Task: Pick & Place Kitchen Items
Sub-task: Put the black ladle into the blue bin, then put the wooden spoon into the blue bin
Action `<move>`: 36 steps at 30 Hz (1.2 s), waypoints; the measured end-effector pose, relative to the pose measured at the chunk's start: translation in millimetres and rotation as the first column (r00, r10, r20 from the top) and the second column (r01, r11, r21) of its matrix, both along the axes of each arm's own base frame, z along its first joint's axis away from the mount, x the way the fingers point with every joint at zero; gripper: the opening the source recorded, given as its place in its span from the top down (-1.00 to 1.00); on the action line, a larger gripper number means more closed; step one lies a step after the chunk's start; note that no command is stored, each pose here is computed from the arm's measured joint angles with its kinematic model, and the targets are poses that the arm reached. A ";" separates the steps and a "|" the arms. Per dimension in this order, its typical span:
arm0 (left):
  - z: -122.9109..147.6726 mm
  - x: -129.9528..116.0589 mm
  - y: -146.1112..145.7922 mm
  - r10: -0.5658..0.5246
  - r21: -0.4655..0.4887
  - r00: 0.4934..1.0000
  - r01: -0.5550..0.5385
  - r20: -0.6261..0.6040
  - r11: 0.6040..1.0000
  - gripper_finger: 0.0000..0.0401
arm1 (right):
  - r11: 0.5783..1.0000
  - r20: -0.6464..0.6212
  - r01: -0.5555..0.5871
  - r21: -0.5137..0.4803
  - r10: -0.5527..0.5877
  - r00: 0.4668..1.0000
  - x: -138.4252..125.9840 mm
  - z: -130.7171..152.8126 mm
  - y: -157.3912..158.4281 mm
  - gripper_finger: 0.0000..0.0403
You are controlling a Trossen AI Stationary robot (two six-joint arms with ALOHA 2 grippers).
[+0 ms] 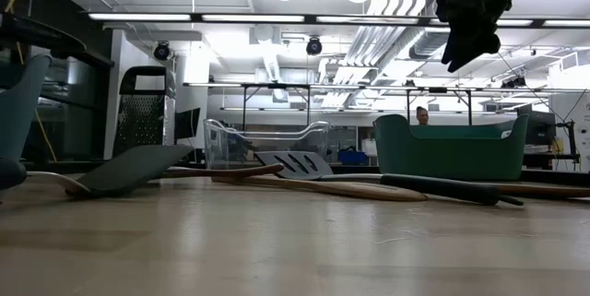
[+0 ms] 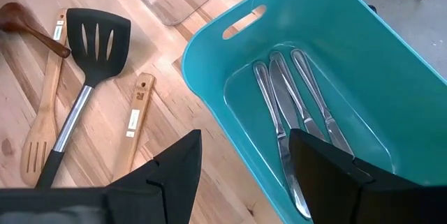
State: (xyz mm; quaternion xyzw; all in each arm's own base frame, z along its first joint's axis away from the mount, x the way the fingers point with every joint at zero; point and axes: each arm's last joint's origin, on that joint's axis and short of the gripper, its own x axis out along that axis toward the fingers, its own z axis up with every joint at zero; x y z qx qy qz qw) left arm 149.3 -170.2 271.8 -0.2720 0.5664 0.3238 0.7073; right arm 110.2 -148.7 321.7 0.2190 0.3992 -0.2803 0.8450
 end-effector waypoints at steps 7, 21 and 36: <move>-13.5 7.1 -9.5 0.006 0.021 0.999 -0.005 -0.045 1.000 0.78 | 1.000 0.002 -0.001 0.000 0.001 1.000 0.1 0.0 -0.1 -0.03; -26.6 7.8 -16.3 -0.080 0.049 0.980 0.090 -0.181 0.995 0.78 | 1.000 0.002 -0.003 0.000 0.003 1.000 0.2 0.0 -0.1 -0.03; -29.2 6.9 -19.1 -0.147 -0.016 0.956 0.148 -0.253 0.989 0.30 | 1.000 0.001 -0.007 -0.003 0.007 1.000 0.1 0.1 -0.1 -0.03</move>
